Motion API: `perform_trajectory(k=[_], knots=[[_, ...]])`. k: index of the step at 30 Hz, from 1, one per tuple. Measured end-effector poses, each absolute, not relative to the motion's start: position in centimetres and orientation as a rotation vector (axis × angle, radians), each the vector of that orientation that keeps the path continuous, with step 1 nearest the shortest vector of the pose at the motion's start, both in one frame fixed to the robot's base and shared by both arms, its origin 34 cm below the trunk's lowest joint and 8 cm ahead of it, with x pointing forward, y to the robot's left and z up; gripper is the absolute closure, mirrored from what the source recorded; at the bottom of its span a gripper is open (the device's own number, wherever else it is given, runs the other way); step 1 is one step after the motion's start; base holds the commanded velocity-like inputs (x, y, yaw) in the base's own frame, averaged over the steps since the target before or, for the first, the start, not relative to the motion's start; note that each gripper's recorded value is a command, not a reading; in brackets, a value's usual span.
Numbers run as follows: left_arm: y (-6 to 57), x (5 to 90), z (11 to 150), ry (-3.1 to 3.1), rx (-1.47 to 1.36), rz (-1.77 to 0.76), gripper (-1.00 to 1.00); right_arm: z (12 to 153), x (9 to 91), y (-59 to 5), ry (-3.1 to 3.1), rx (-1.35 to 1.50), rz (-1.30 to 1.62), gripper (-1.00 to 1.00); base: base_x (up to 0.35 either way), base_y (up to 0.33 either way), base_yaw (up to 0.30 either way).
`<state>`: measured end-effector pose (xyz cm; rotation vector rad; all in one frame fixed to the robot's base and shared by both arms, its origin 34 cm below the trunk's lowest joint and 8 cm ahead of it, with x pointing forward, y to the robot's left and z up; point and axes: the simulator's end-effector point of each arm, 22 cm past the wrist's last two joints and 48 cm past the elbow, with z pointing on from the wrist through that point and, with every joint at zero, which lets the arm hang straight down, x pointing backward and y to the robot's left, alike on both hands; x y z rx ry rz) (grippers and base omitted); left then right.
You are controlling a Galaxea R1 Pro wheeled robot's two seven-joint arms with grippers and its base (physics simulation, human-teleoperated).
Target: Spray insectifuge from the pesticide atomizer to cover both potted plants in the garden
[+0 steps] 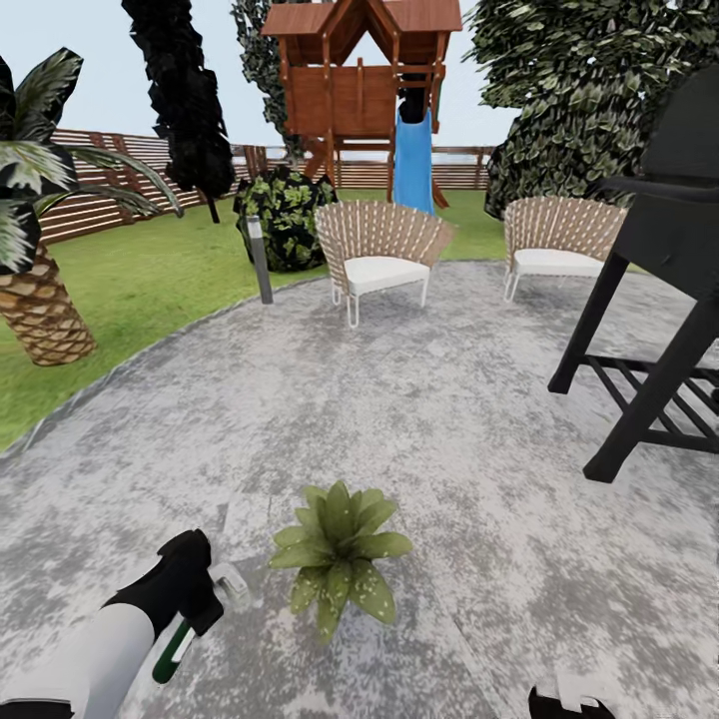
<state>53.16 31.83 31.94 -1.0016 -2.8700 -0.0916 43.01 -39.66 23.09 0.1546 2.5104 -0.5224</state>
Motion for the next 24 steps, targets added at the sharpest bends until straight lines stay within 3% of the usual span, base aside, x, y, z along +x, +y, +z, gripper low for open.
perform_trajectory(k=[6, 21, 24], knots=[[31.9, 52.4, 31.2, -2.853, -1.016, -0.118, 1.00, 22.9, 42.9, -39.6, 2.515, 0.150, -0.522, -1.00, 0.150, 0.208, -0.103], [31.8, 51.2, 30.4, -2.834, -1.032, -0.137, 1.00, 22.9, 42.9, -39.4, 2.516, 0.151, -0.517, -1.00, 0.007, 0.007, -0.001], [31.7, 51.3, 30.4, -2.836, -1.032, -0.135, 1.00, 22.9, 42.9, -39.6, 2.515, 0.156, -0.524, -1.00, -0.058, 0.008, -0.218]])
